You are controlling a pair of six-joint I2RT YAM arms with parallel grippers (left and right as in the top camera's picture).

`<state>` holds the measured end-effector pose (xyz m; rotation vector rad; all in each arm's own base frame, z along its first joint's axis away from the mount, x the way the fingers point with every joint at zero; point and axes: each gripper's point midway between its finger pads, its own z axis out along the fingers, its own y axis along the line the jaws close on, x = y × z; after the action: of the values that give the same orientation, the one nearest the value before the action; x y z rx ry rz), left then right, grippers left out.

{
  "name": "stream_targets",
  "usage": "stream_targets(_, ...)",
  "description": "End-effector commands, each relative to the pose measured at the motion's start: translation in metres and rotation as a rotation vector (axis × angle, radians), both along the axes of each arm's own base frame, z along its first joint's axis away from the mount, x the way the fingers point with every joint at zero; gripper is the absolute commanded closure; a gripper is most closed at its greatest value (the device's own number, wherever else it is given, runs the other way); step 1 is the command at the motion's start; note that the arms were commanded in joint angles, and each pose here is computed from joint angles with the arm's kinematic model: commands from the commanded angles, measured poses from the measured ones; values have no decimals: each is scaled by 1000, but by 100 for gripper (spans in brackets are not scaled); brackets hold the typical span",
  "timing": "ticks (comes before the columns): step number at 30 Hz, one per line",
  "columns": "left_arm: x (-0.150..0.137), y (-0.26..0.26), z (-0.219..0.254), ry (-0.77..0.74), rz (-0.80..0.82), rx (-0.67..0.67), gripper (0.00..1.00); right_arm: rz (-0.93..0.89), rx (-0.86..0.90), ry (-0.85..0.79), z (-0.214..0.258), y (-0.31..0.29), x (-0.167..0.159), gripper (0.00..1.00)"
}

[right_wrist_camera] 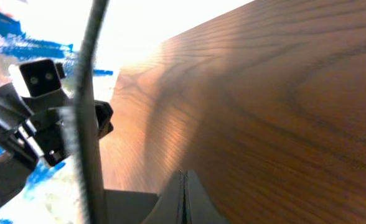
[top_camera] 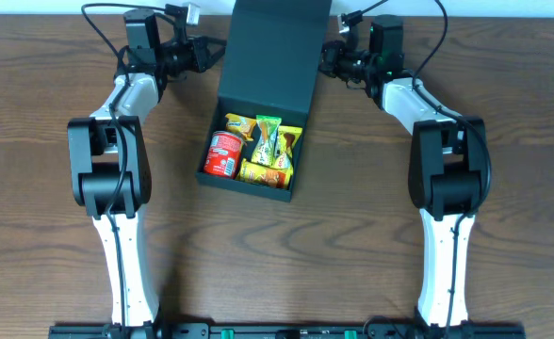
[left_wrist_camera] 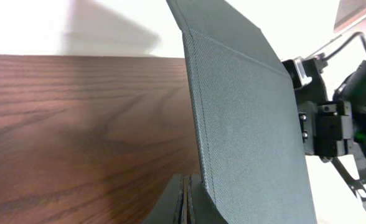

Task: Pack container
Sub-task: 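Lift the lid upright with both grippers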

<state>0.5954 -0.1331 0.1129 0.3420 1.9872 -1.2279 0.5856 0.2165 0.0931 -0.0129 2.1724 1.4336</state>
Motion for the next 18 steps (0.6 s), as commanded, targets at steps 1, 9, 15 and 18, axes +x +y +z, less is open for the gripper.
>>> stream_targets(1, -3, -3, 4, -15, -53, -33, 94, 67, 33, -6, 4, 4, -9, 99)
stream_targets(9, -14, 8, 24, -65, -139, -103, 94, 160, 130, 53, 19, 1, -24, 99)
stream_targets(15, -32, 6, 37, -82, -258, -165, 94, 216, 204, 155, 26, 4, -37, 99)
stream_targets(18, -39, 4, 40, -82, -300, -184, 94, 240, 237, 212, 29, 6, -43, 98)
